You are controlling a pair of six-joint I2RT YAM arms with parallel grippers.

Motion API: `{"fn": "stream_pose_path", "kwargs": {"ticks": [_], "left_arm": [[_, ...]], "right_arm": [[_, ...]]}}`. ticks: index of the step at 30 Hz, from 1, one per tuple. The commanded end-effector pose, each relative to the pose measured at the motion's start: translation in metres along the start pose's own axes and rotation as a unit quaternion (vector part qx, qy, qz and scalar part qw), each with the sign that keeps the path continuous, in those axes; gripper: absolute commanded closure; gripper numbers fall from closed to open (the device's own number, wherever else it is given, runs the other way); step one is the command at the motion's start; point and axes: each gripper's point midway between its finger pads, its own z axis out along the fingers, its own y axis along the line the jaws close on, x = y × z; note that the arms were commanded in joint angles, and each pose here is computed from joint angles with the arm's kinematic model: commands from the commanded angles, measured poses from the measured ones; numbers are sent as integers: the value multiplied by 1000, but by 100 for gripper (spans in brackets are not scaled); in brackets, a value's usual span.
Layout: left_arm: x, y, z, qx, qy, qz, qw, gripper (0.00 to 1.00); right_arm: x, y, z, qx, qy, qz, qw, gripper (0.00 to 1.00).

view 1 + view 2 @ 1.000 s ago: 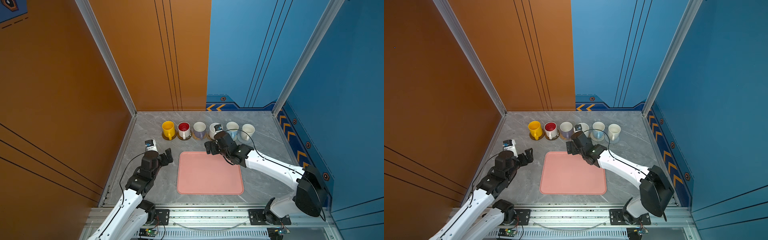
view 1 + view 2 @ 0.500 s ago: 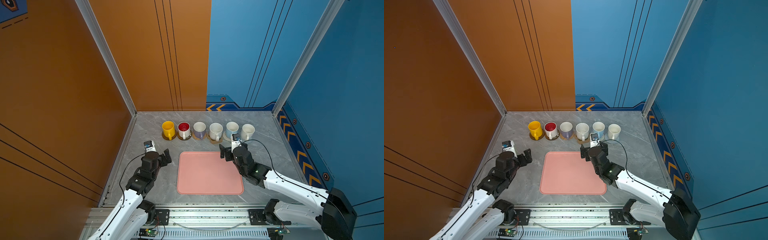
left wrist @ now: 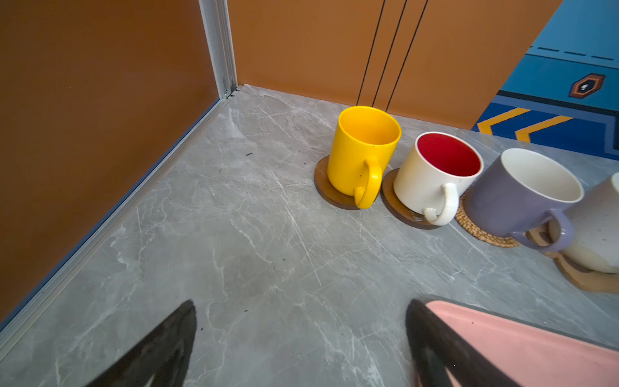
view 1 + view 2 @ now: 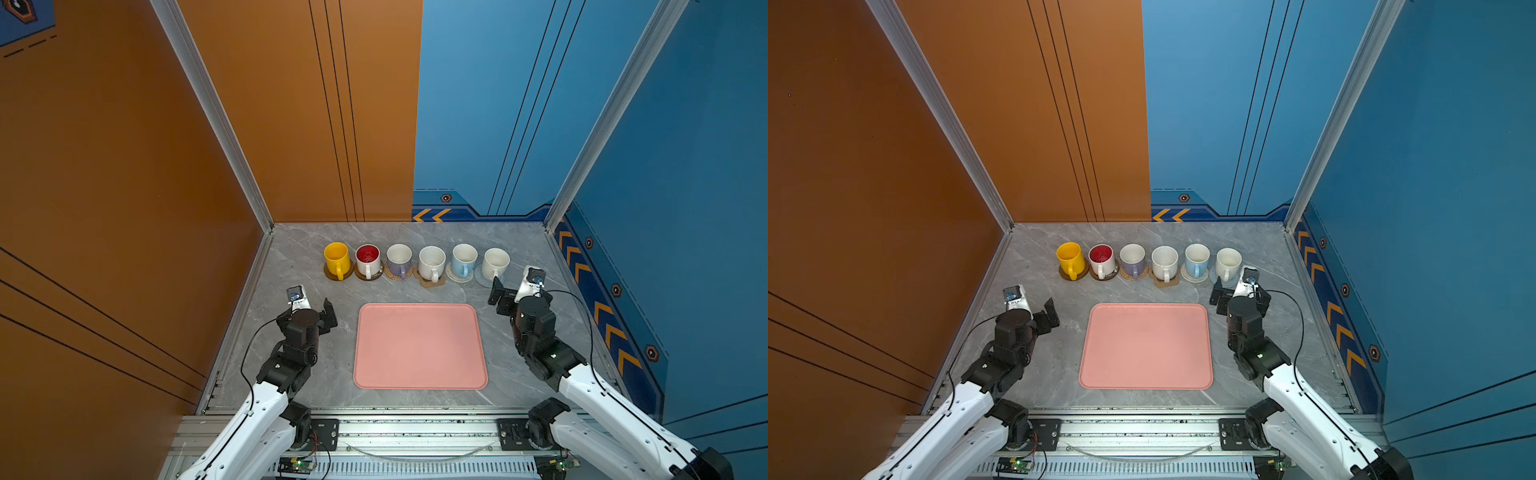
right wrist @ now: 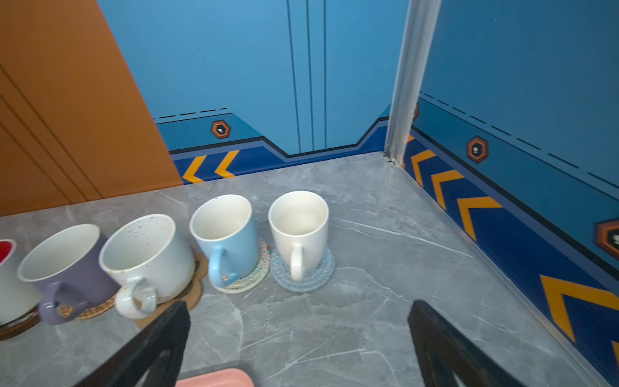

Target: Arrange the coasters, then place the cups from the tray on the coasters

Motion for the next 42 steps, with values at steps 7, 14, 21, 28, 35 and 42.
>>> {"fn": "stream_pose_path", "kwargs": {"ticks": [7,14,21,28,35,42], "left_arm": [[-23,14,7,-63,-76,63,993,2],[-14,9,22,-61,-86,111,988,2],[-1,9,49,-55,-62,131,988,2],[12,8,76,-54,-44,141,988,2],[9,3,96,-53,-38,158,985,2],[11,-4,104,-30,-26,167,985,2]], "right_arm": [[36,-43,22,45,59,15,997,0],[55,-51,47,57,85,-2,995,0],[72,-43,75,40,118,-31,992,0],[81,-35,95,11,117,-20,993,0],[90,-34,108,3,115,-56,992,0],[91,-42,124,12,123,-49,991,0]]}}
